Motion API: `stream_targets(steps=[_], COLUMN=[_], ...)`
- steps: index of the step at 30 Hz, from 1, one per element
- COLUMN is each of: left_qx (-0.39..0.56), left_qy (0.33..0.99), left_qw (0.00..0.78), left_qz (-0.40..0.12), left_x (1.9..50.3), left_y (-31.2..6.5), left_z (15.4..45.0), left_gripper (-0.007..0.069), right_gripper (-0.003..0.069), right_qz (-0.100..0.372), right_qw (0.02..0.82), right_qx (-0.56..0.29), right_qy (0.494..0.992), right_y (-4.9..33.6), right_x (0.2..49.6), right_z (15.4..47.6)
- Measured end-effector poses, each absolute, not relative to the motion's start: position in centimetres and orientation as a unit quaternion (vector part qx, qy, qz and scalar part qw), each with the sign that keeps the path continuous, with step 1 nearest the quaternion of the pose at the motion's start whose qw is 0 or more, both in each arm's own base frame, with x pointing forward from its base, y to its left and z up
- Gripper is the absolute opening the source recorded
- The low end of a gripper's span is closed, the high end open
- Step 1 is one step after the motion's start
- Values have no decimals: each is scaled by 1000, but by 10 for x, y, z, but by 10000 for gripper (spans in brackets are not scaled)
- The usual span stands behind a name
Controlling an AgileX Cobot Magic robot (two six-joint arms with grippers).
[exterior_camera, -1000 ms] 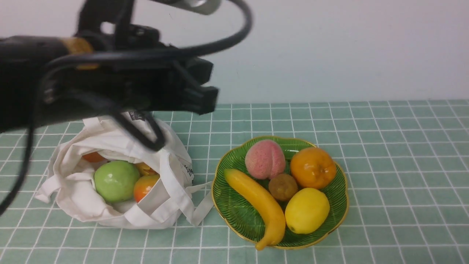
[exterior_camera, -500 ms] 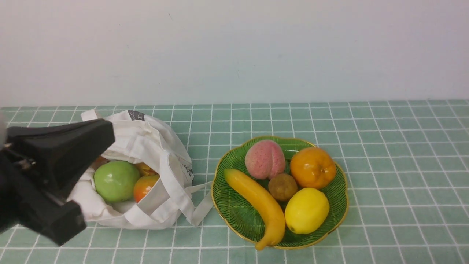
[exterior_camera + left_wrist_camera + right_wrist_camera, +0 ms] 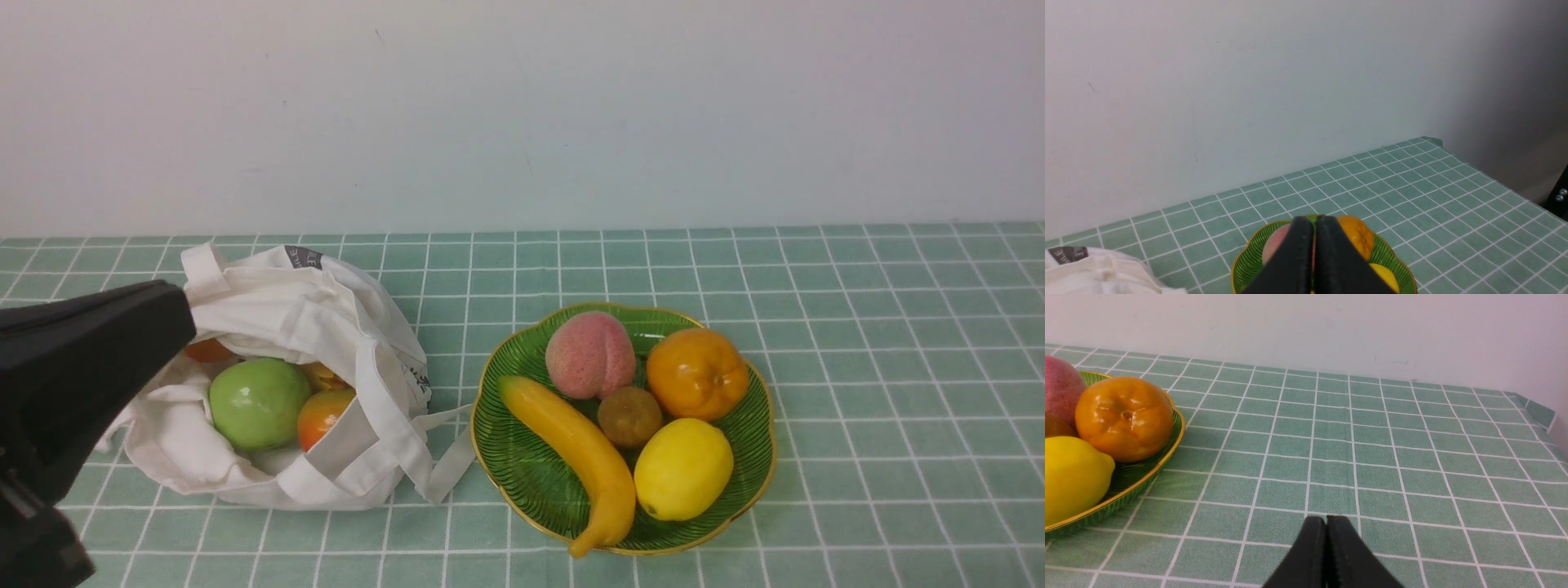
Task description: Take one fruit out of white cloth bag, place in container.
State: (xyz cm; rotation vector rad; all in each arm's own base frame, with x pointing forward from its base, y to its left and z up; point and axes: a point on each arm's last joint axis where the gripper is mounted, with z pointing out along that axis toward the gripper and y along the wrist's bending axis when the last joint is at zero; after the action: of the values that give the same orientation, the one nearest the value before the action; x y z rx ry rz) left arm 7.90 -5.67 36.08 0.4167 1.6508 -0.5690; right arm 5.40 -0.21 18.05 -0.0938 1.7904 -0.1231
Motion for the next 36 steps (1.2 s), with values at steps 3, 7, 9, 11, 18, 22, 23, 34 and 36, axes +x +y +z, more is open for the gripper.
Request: stream_targets(steps=[3,7,9,11,18,22,23,34,36], left_qx=[190,203,204,173,102,51,38,28,27], left_qy=[720,725,722,727,761,799,814,807,808], left_qw=[623,621,627,644,634,599,579,589,589], left_qz=[-239,-221,-207,-163,-87,-30,-17,-6,-6], left_x=[68,51,46,42,42,47,49,52,52], left_y=[-49,-37,-32,-24,-11,-5,-3,-2,-2], left_z=[360,355,349,331,258,202,184,171,171], left_gripper=[-8,-8,-8,-8,-8,-8,-8,-8,-8], right_gripper=[-15,-15,-15,-15,-15,-15,-15,-15,-15], right_qz=[-54,-54,-54,-54,-54,-54,-54,-54,-54], right_qw=[623,623,623,623,623,623,623,623,623], right_qx=[-41,-41,-41,-41,-41,-41,-41,-41,-41], right_qy=[780,780,780,780,780,780,780,780,780], right_y=[-2,-2,-2,-2,-2,-2,-2,-2,-2], right_x=[54,54,54,54,54,54,54,54,54], right_z=[180,180,180,180,180,180,180,180,180])
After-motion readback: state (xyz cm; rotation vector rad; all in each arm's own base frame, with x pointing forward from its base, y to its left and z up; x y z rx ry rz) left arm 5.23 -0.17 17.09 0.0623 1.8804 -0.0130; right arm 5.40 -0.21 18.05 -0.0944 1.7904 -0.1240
